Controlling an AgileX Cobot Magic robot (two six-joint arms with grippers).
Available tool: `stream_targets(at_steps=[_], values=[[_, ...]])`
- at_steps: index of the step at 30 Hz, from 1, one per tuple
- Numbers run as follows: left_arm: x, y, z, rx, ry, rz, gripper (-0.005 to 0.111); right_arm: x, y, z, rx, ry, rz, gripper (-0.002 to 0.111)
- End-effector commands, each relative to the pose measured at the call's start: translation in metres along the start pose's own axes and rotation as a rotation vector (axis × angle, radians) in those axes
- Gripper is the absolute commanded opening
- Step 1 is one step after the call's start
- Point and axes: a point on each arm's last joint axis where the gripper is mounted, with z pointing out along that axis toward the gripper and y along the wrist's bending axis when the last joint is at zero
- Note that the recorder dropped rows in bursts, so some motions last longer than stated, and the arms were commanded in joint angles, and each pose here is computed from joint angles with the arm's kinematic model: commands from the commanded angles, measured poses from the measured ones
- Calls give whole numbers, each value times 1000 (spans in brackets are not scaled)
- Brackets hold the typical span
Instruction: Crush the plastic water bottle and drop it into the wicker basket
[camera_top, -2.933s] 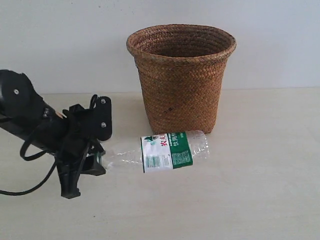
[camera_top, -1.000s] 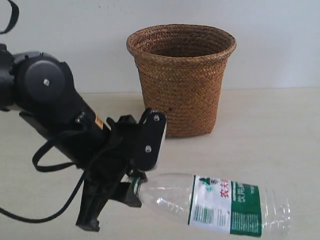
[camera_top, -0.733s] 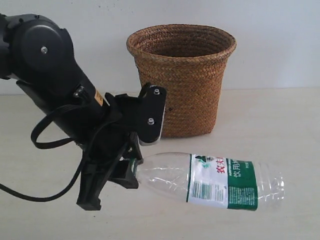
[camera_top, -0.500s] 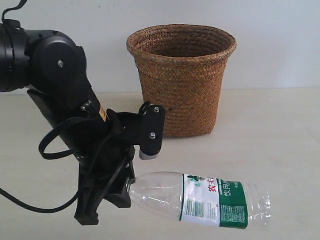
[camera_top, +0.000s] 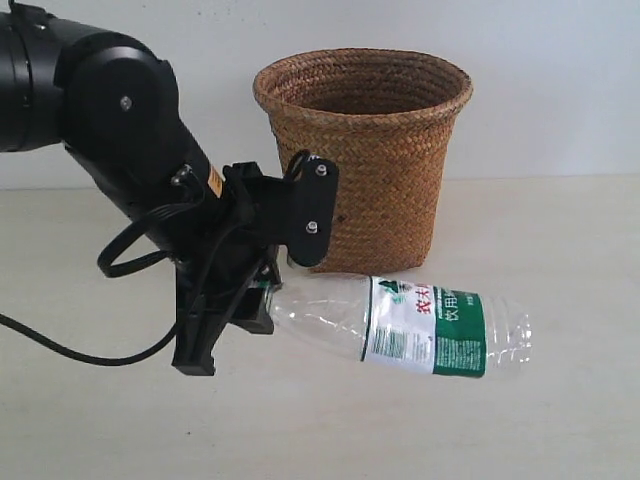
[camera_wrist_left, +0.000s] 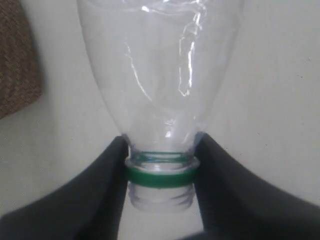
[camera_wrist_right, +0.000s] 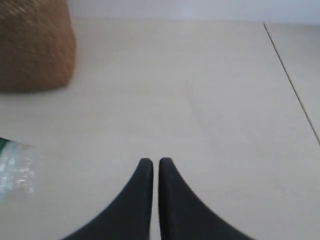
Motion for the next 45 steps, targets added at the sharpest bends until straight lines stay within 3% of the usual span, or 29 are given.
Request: stream_targets(at_steps=[1,8,14,17,20,23,25,29,33,39,45], values=[[-6,8,-11,-57,-28,-1,4,13,-15,-42,-114,-154,83,1],[-5,12,-11,-63,-32,-11,4,24,-14,-50,-182,-134,69,1],[-7,2,11,89,-28,-67,4,24,-13,-47,-173,-124,36,1],[-8,-8,26,227,-23,-111,4,23,-13,-47,-171,-128,21,1],[-8,-9,34,253,-14,-121,4,23,-13,-47,-172,-130,18,1],[-10,-5,29,198,-44,-114,4,24,-13,-47,-177,-127,21,1],[-10,3,20,103,-46,-73,4,24,-12,-47,-181,-120,17,1],[-11,20,-14,-90,-55,-16,4,26,-10,-47,-202,-104,7,1],[-12,27,-50,-160,-55,3,4,26,-10,-47,-202,-104,7,1],[-9,13,-63,-25,-29,-82,4,26,-10,-47,-211,-101,8,1],[-12,-4,-46,145,-76,-153,4,26,-9,-47,-213,-103,5,1]])
